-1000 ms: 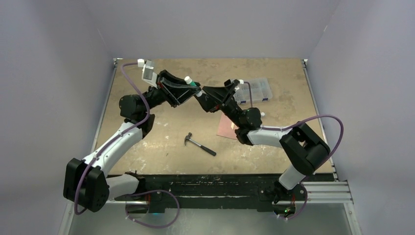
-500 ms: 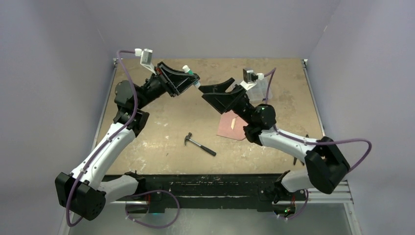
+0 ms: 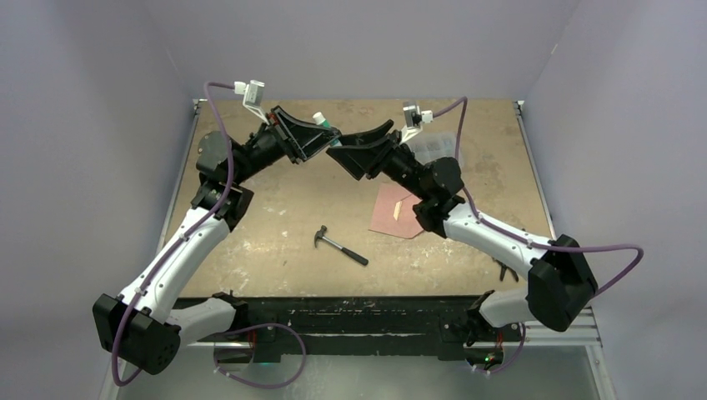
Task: Place the letter into the envelope and seal it
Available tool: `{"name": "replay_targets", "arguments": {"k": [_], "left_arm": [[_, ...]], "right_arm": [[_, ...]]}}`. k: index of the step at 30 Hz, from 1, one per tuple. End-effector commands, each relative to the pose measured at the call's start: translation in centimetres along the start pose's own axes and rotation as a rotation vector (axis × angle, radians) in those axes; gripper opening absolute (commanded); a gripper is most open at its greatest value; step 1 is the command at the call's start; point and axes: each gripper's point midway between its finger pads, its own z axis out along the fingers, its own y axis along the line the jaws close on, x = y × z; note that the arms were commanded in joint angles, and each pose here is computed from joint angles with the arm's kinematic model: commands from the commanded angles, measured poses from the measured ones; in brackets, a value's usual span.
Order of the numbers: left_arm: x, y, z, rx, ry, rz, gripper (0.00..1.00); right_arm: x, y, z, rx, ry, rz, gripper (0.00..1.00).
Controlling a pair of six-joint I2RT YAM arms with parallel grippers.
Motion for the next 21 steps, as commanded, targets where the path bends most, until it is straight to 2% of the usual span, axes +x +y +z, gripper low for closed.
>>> {"name": "replay_targets", "arguments": {"k": [1, 4, 8, 11, 15, 17, 21], "left_arm": [[-0.9, -1.3, 0.1, 0.042, -0.021, 0.025, 0.0], [-0.9, -1.5, 0.0, 0.047, -0.024, 0.028, 0.0], [-0.7, -1.7, -0.2, 0.058, -0.021, 0.039, 0.0], [-0.5, -2.0, -0.5, 0.081, -0.021, 0.058, 0.0], [-0.6, -3.2, -1.0, 0.144, -0.048, 0.106, 0.0], [-0.7, -3.9, -1.3, 0.183, -0.071, 0.148, 0.0], [-0.9, -5.4, -2.2, 0.271, -0.118, 0.265, 0.0]], "right_arm": [[-1.7, 1.2, 0.7, -0.027, -0.051, -0.023, 0.56], [-2.2, 1.7, 0.1, -0.047, -0.095, 0.014, 0.41], [-3.4, 3.2, -1.0, -0.1, -0.173, 0.094, 0.26], [-4.1, 4.4, -1.8, -0.154, -0.21, 0.216, 0.18], [-5.0, 5.3, -2.5, -0.206, -0.256, 0.402, 0.03], [-5.3, 5.6, -3.1, -0.247, -0.275, 0.501, 0.0], [-5.5, 5.4, -4.8, -0.336, -0.312, 0.727, 0.0]]}}
